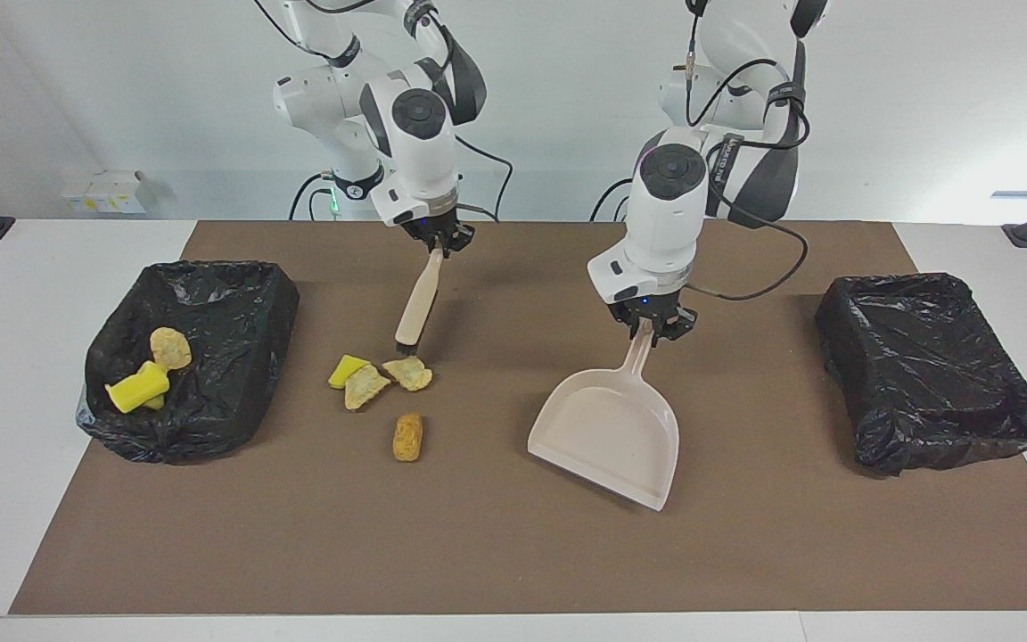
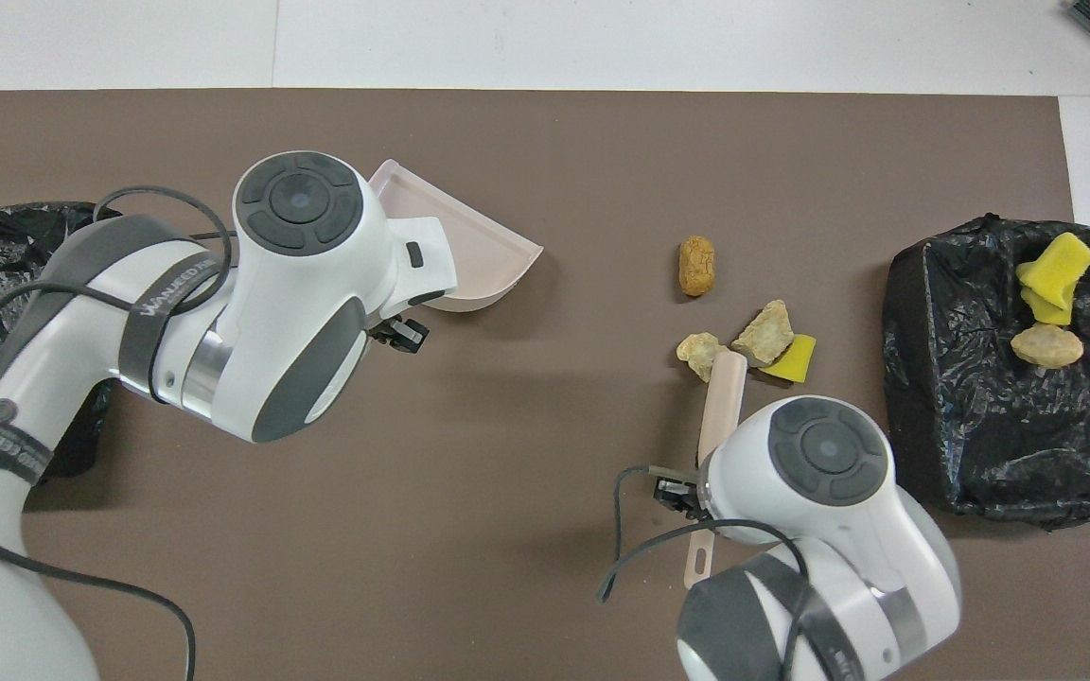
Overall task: Sweep and dump trash in bin
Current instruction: 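Move the dustpan toward the crumbs while the right gripper grasps the brush, then sweep the crumbs into the dustpan with the right gripper's brush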
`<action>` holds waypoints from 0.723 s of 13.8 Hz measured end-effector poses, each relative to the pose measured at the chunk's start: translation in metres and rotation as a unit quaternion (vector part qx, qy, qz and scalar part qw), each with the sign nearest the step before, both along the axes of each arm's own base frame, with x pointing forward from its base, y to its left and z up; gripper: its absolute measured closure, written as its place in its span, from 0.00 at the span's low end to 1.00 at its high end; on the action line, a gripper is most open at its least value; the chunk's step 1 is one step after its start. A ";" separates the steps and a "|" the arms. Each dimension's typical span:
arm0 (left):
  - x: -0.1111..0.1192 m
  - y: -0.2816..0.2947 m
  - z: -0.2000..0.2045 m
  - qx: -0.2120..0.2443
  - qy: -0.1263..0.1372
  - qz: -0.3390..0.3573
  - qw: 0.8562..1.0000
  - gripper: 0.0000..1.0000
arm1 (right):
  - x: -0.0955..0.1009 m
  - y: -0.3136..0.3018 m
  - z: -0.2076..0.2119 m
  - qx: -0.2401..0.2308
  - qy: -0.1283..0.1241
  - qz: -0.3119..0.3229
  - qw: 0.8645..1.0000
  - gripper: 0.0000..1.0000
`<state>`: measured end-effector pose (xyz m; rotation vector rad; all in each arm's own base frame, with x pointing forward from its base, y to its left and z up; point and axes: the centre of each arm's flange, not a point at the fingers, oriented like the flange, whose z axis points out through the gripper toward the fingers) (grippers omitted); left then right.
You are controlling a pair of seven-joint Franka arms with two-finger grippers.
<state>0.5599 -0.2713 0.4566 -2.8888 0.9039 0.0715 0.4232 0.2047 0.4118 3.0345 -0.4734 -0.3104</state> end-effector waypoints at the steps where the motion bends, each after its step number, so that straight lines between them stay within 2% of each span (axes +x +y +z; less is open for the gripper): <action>1: -0.002 0.014 0.001 0.008 0.002 -0.024 1.000 0.67 | 0.008 -0.016 0.001 -0.005 -0.004 0.003 1.000 0.74; 3: -0.006 0.042 0.006 0.020 0.006 -0.075 0.997 0.67 | 0.024 -0.046 0.003 -0.019 -0.014 0.011 1.000 0.74; 5: -0.012 0.061 0.010 0.020 0.003 -0.125 0.992 0.67 | 0.040 -0.082 0.001 -0.012 -0.021 0.023 0.999 0.74; 7: -0.019 0.066 0.007 0.014 -0.019 -0.178 0.984 0.67 | 0.054 -0.125 -0.004 0.000 -0.028 0.039 0.999 0.74; 8: -0.019 0.072 0.002 0.009 -0.039 -0.222 0.974 0.67 | 0.060 -0.147 -0.007 0.005 -0.032 0.047 0.998 0.74; 9: -0.020 0.078 -0.004 0.005 -0.047 -0.263 0.964 0.67 | 0.063 -0.163 -0.009 0.009 -0.032 0.053 0.998 0.74; 10: -0.023 0.083 -0.010 -0.001 -0.045 -0.300 0.953 0.67 | 0.065 -0.175 -0.011 0.012 -0.034 0.058 0.998 0.74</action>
